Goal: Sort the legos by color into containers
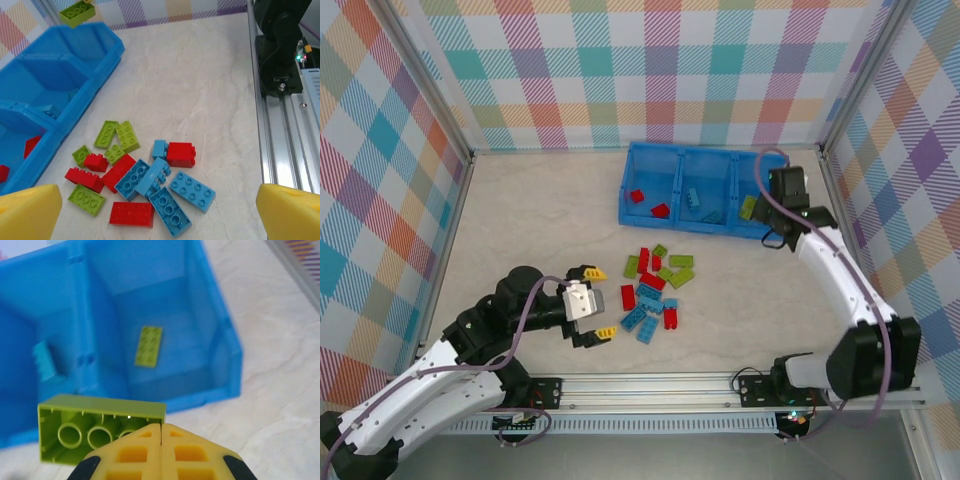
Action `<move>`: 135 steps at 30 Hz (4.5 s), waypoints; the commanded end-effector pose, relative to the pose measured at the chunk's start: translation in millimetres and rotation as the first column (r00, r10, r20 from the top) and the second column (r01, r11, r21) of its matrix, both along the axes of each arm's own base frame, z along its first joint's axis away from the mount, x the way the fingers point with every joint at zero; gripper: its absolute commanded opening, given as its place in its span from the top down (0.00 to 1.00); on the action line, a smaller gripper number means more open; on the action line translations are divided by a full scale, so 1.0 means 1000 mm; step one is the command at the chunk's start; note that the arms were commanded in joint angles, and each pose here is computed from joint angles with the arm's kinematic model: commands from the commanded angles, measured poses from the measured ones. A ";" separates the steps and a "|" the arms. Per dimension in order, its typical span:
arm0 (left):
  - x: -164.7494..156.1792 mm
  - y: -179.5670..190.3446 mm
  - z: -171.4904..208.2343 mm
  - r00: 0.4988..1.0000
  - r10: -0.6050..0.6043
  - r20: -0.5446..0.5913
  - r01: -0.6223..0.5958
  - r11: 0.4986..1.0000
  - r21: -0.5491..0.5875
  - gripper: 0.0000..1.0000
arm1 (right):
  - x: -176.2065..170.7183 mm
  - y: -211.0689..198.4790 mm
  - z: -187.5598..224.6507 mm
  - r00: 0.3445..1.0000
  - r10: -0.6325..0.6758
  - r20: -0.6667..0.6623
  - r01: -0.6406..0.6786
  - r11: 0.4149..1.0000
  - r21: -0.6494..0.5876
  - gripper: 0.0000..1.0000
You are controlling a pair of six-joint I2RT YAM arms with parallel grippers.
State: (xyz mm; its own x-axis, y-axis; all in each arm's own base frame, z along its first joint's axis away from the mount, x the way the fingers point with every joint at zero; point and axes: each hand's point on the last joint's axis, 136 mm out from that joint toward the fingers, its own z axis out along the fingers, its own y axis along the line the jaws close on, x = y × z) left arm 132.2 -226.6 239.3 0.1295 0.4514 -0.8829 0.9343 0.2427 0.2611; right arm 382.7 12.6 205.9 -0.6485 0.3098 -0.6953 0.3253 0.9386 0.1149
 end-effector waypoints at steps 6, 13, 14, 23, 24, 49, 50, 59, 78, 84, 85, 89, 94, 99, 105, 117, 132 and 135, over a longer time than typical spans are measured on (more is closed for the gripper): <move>0.038 -0.002 0.017 0.976 0.193 -0.098 -0.202 0.975 -0.088 0.00 | 0.071 -0.025 -0.044 0.995 -0.004 -0.095 0.004 1.000 -0.001 0.97; 0.053 0.003 0.012 0.957 0.255 -0.142 -0.266 0.961 -0.069 0.00 | 0.082 -0.026 -0.036 0.994 0.004 -0.105 -0.004 1.000 0.001 0.83; 0.054 0.003 0.012 0.956 0.257 -0.142 -0.268 0.961 -0.070 0.00 | 0.080 -0.026 -0.033 0.995 0.004 -0.098 -0.005 1.000 -0.003 0.81; 0.054 0.005 0.009 0.968 0.227 -0.107 -0.234 0.971 -0.052 0.00 | 0.010 0.035 -0.007 0.983 0.173 -0.062 -0.158 0.968 0.195 0.68; 0.053 0.005 0.006 0.971 0.218 -0.095 -0.222 0.974 -0.036 0.00 | -0.007 0.053 -0.008 0.975 0.215 -0.062 -0.197 0.955 0.221 0.66; 0.001 0.002 -0.018 0.996 -0.071 -0.049 0.073 0.996 0.044 0.00 | -0.098 0.193 -0.143 0.927 0.127 -0.353 -0.017 0.955 0.297 0.31; 0.001 0.002 -0.018 0.996 -0.072 -0.050 0.074 0.996 0.043 0.00 | -0.097 0.194 -0.145 0.926 0.115 -0.361 -0.003 0.955 0.296 0.31; 0.001 0.001 -0.018 0.996 -0.073 -0.047 0.075 0.996 0.042 0.00 | -0.090 0.201 -0.167 0.920 0.090 -0.381 0.030 0.954 0.297 0.31; -0.002 -0.001 -0.023 0.994 -0.091 -0.068 0.094 0.994 0.047 0.00 | -0.111 0.152 -0.148 0.952 0.026 -0.306 0.018 0.990 0.140 0.80; 0.015 -0.003 -0.011 0.997 0.010 -0.083 -0.013 0.999 -0.033 0.00 | -0.084 0.109 -0.059 0.998 0.046 -0.034 -0.043 0.995 0.088 0.80; 0.023 -0.003 -0.008 0.994 0.060 -0.093 -0.065 0.997 -0.051 0.00 | -0.075 0.096 -0.047 1.000 0.031 -0.008 -0.030 0.996 0.079 0.80; 0.050 0.001 -0.001 0.964 0.221 -0.149 -0.235 0.968 -0.083 0.00 | -0.032 0.045 -0.005 0.996 -0.017 0.090 0.017 1.000 -0.001 0.80; 0.073 0.010 0.000 0.905 0.367 -0.215 -0.388 0.920 -0.063 0.00 | 0.035 0.004 -0.001 0.997 -0.039 0.064 0.044 0.997 -0.069 0.79; 0.091 0.026 -0.008 0.817 0.515 -0.260 -0.531 0.848 0.014 0.00 | 0.082 -0.018 -0.029 0.996 -0.084 0.007 0.084 0.996 -0.039 0.78; 0.110 0.038 -0.019 0.722 0.631 -0.284 -0.636 0.767 0.088 0.00 | 0.109 -0.002 -0.058 0.997 -0.031 -0.066 0.034 0.998 0.055 0.60; 0.142 0.045 -0.036 0.329 0.795 -0.509 -0.775 0.536 0.335 0.00 | 0.048 0.034 -0.002 0.993 0.117 0.013 -0.117 0.963 0.242 0.41; 0.207 -0.043 -0.113 0.203 0.803 -0.561 -0.746 0.498 0.442 0.32 | -0.177 0.187 -0.029 0.729 0.677 -0.103 -0.524 0.649 0.552 0.41; 0.215 -0.051 -0.126 0.211 0.845 -0.491 -0.755 0.460 0.468 0.36 | -0.194 0.195 -0.040 0.709 0.693 -0.130 -0.513 0.634 0.579 0.40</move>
